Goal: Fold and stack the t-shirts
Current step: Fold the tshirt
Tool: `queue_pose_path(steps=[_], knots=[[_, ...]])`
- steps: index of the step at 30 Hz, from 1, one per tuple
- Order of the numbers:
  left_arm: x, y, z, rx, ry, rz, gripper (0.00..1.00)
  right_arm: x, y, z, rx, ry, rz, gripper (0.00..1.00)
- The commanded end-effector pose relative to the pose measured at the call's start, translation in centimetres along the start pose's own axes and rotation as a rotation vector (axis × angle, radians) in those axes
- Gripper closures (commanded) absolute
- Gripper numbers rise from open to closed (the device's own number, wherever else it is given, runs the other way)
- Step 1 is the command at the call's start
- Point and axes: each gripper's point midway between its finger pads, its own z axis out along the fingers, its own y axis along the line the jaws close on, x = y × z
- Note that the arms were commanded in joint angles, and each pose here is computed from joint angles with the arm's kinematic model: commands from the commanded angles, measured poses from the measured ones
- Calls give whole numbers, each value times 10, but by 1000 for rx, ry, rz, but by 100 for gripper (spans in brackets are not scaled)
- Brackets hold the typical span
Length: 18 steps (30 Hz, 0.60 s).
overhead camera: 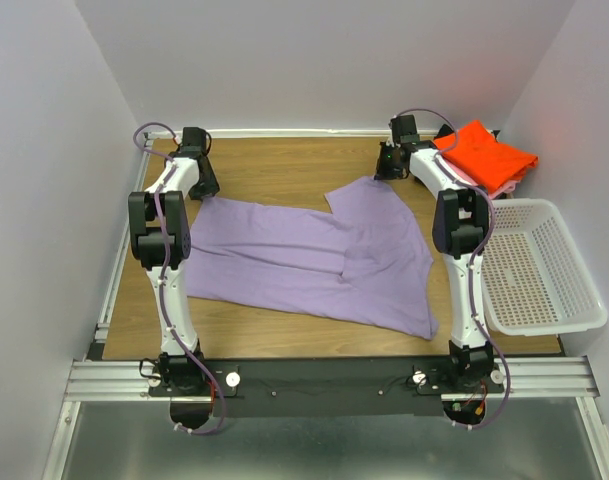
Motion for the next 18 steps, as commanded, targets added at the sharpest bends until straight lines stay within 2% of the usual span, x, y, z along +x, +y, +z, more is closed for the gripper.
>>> queue_pose_path(steps=[1,3,4,6,7,8,9,13,18], knots=[[-5,2,5,-27,-14,-12,51,31,-8,-1,33,98,-27,98],[-2,3,7,-27,-6,-15,56,32,-6,-1,30,101,-28,98],[-2,2,7,-23,-8,-16,62,31,-7,-2,31,99,-28,98],[2,-1,10,-7,3,-11,79,30,-8,-3,32,97,-24,98],[3,-4,10,3,8,-8,92,29,-7,-4,31,94,-23,98],[4,-5,10,8,8,-5,97,28,-7,-4,29,93,-21,98],[5,-5,11,11,11,0,100,26,-7,-6,29,90,-10,98],[-3,-14,9,50,-11,-4,100,10,-9,-15,23,55,22,98],[-27,-28,3,101,-54,-8,100,-32,-22,-30,19,-38,75,98]])
